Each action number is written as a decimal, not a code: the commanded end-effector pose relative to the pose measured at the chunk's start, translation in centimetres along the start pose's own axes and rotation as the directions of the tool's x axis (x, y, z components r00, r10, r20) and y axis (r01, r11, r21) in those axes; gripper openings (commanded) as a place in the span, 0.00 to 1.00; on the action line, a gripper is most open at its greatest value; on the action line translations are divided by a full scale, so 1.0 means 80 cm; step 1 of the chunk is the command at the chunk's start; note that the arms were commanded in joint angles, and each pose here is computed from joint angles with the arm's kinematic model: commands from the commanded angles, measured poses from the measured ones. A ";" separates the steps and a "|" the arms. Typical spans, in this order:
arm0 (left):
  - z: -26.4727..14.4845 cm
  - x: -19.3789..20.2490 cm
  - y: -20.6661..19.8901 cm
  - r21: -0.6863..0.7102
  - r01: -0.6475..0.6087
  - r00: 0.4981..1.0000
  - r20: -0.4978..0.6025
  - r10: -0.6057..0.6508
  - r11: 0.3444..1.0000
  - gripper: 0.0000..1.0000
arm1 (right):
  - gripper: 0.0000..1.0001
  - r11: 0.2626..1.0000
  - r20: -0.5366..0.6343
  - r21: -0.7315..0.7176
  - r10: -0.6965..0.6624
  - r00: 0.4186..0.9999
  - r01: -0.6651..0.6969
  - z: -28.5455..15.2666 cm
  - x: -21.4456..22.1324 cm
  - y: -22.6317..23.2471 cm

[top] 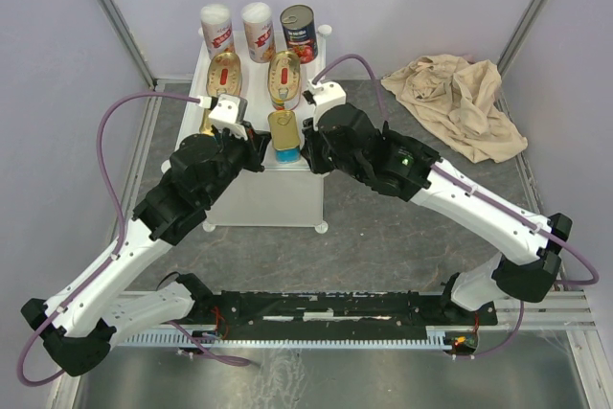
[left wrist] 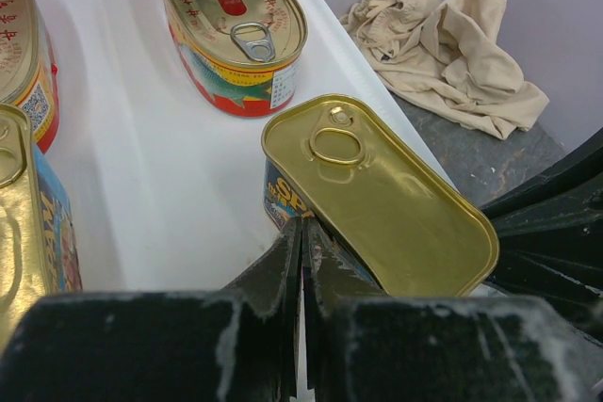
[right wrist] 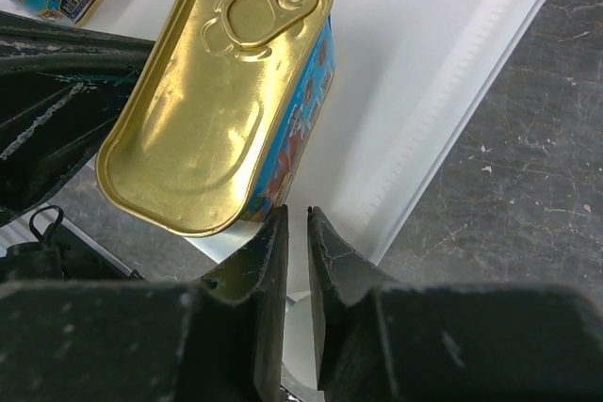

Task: Place and organize the canned foods onto the counter
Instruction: Adjust the canned food at the counter.

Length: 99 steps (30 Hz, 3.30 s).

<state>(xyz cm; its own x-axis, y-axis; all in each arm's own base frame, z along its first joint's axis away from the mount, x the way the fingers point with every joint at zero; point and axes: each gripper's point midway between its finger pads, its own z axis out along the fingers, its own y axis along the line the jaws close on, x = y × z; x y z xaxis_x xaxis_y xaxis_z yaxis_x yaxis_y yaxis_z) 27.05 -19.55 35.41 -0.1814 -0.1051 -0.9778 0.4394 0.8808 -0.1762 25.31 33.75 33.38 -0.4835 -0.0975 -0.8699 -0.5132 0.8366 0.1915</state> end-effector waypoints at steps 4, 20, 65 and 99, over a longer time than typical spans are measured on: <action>-0.005 -0.037 -0.003 -0.003 0.008 0.997 0.080 -0.008 1.000 0.06 | 0.21 0.998 0.062 -0.051 0.033 0.998 -0.030 -0.001 -0.026 0.021; -0.005 -0.043 -0.001 -0.018 0.006 0.996 0.089 -0.004 1.000 0.06 | 0.21 0.999 0.059 -0.035 0.021 0.998 -0.019 0.008 -0.028 0.021; -0.049 -0.104 0.030 -0.110 0.116 0.953 0.291 -0.080 0.987 0.51 | 0.66 0.991 0.092 -0.137 0.026 0.995 -0.013 -0.049 -0.016 0.022; -0.072 -0.109 0.050 -0.152 0.166 0.926 0.363 -0.102 0.974 0.59 | 0.64 0.998 0.136 -0.039 -0.034 0.990 0.040 -0.015 -0.042 0.031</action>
<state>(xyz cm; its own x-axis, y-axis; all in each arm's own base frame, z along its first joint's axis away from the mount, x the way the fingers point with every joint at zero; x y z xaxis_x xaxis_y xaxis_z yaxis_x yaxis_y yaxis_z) 25.45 -12.69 42.41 0.0640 -0.3018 -0.9512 0.2593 0.9255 -0.2762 24.11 35.38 34.36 -0.4233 -0.1070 -0.8997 -0.5667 0.8060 0.1707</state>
